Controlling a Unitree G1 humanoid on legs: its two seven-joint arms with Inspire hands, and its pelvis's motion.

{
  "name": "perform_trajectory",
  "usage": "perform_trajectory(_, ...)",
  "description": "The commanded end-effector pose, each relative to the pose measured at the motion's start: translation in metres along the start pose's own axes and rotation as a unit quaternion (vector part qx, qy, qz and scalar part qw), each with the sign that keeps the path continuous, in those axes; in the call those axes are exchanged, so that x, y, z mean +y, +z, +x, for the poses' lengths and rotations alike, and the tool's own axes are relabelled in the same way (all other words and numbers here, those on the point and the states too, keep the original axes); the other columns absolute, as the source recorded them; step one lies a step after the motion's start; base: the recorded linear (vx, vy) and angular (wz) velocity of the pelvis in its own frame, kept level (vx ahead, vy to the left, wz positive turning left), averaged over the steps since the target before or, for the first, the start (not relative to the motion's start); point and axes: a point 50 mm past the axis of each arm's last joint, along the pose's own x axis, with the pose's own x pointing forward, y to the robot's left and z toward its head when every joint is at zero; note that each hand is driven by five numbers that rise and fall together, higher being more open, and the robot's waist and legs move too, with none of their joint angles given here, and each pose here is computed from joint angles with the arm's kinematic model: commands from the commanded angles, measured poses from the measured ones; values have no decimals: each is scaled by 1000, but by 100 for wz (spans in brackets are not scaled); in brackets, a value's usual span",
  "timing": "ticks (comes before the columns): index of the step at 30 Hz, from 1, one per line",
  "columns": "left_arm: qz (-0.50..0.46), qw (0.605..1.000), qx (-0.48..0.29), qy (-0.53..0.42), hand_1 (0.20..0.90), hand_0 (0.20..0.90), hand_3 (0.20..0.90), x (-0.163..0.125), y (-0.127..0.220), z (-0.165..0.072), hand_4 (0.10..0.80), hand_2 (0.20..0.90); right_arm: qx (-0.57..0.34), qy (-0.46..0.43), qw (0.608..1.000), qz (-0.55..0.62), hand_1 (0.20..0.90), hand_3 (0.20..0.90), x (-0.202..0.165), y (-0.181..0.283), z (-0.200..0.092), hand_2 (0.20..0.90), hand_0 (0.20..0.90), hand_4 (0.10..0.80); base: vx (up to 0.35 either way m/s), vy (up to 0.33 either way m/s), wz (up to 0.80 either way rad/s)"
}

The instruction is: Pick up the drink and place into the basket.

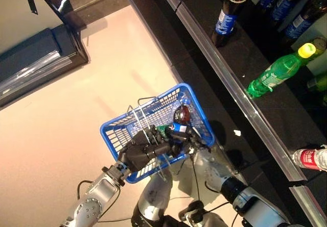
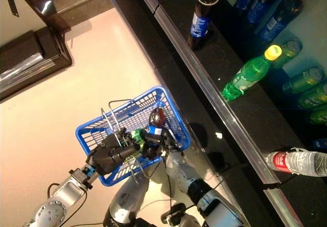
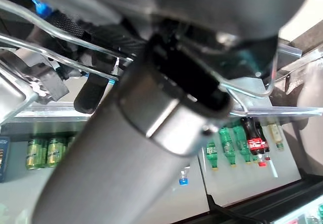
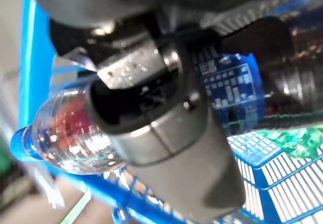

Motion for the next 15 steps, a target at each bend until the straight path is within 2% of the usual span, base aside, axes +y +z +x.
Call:
perform_trajectory(1,55,903,-158,-397,300,300,200,-120,65,21,100,300,28,149,982,116,300,200,75,0,0,300,300,100,34,6,0)
perform_trajectory(4,60,899,-146,-409,300,300,200,-124,65,22,100,300,62,147,976,149,300,200,71,-1,5,300,300,100,35,2,1)
perform_trajectory(8,99,894,-105,-425,300,300,200,-128,63,24,100,300,67,129,984,105,300,200,58,23,16,300,300,100,49,-15,6)
perform_trajectory(15,111,895,-82,-424,300,300,200,-128,67,26,100,300,77,105,985,117,300,200,35,47,26,300,300,100,62,-1,5)
